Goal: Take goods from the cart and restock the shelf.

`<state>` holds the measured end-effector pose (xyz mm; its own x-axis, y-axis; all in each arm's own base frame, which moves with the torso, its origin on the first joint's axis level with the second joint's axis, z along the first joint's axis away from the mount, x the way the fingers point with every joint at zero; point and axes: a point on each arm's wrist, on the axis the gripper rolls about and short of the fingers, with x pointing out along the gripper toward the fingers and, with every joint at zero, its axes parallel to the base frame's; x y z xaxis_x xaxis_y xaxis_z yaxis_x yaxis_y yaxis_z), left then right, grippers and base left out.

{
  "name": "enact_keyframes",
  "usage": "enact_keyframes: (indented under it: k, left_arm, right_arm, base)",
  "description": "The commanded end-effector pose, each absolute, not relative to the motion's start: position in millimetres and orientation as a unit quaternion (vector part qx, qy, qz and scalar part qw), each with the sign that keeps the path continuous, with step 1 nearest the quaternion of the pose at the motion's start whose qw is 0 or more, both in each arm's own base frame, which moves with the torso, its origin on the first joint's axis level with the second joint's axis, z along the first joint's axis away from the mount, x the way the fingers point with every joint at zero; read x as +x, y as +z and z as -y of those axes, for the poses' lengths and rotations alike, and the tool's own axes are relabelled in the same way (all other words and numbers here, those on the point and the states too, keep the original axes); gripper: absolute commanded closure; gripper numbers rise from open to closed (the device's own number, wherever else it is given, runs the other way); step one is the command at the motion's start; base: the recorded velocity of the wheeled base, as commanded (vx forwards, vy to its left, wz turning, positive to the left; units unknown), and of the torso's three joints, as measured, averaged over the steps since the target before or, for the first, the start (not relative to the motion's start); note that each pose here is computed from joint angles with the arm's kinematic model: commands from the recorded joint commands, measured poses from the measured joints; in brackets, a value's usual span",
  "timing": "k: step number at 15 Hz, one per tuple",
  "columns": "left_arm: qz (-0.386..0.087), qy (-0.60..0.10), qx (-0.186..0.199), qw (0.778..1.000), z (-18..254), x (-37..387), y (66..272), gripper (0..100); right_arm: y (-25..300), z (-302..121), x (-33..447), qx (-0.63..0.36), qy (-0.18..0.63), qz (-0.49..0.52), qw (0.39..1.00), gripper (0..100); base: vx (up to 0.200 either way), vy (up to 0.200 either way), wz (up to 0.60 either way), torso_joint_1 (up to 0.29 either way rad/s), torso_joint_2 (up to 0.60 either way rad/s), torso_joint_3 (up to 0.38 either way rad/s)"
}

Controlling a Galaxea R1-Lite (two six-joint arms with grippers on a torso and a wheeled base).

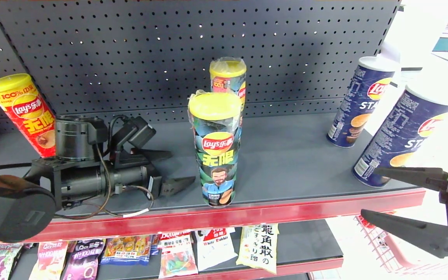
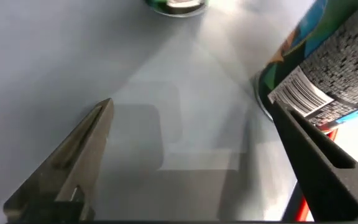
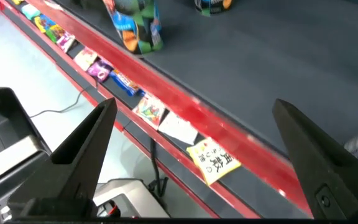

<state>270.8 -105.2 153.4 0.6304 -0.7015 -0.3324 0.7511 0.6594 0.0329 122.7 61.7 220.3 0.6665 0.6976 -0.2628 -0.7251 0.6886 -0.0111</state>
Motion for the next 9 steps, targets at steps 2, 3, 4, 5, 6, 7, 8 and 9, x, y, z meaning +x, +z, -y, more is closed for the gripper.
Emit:
enact_keyframes:
  k: [2, 3, 4, 5, 6, 7, 8, 9]
  left_arm:
    - [-0.118, -0.348, 0.08, 0.927, 70.1, 206.2, 175.8, 0]
    - [-0.114, -0.328, 0.078, 0.934, 62.6, 184.0, 178.0, 0]
    - [-0.115, -0.299, 0.07, 0.945, 56.0, 166.8, 181.5, 0]
    - [-0.119, -0.266, 0.054, 0.955, 50.4, 152.5, 185.3, 0]
    - [-0.121, -0.246, 0.041, 0.961, 45.7, 139.5, 186.2, 0]
    - [-0.117, -0.232, 0.039, 0.965, 41.5, 127.4, 186.5, 0]
    - [-0.129, -0.206, 0.043, 0.969, 33.2, 103.4, 180.4, 0]
    - [-0.138, -0.197, 0.044, 0.97, 30.3, 95.0, 177.9, 0]
  right_arm:
    - [204.1, -46.6, 92.9, -0.061, 0.365, -0.108, 0.923, 0]
    - [199.6, -40.5, 82.5, -0.061, 0.352, -0.099, 0.929, 0]
    - [194.8, -34.9, 73.6, -0.06, 0.338, -0.093, 0.934, 0]
    - [190.0, -30.2, 66.4, -0.059, 0.325, -0.087, 0.94, 0]
    - [187.6, -27.2, 62.8, -0.058, 0.313, -0.083, 0.944, 0]
    - [186.6, -25.3, 61.3, -0.056, 0.304, -0.082, 0.948, 0]
    - [186.6, -23.6, 62.3, -0.053, 0.291, -0.083, 0.952, 0]
    - [186.6, -23.3, 63.4, -0.051, 0.286, -0.084, 0.953, 0]
  base:
    - [0.0, 0.0, 0.0, 0.0, 0.0, 0.0]
    - [0.0, 0.0, 0.0, 0.0, 0.0, 0.0]
    - [0.0, 0.0, 0.0, 0.0, 0.0, 0.0]
    - [0.0, 0.0, 0.0, 0.0, 0.0, 0.0]
    - [0.0, 0.0, 0.0, 0.0, 0.0, 0.0]
    - [0.0, 0.0, 0.0, 0.0, 0.0, 0.0]
    - [0.0, 0.0, 0.0, 0.0, 0.0, 0.0]
    - [0.0, 0.0, 0.0, 0.0, 0.0, 0.0]
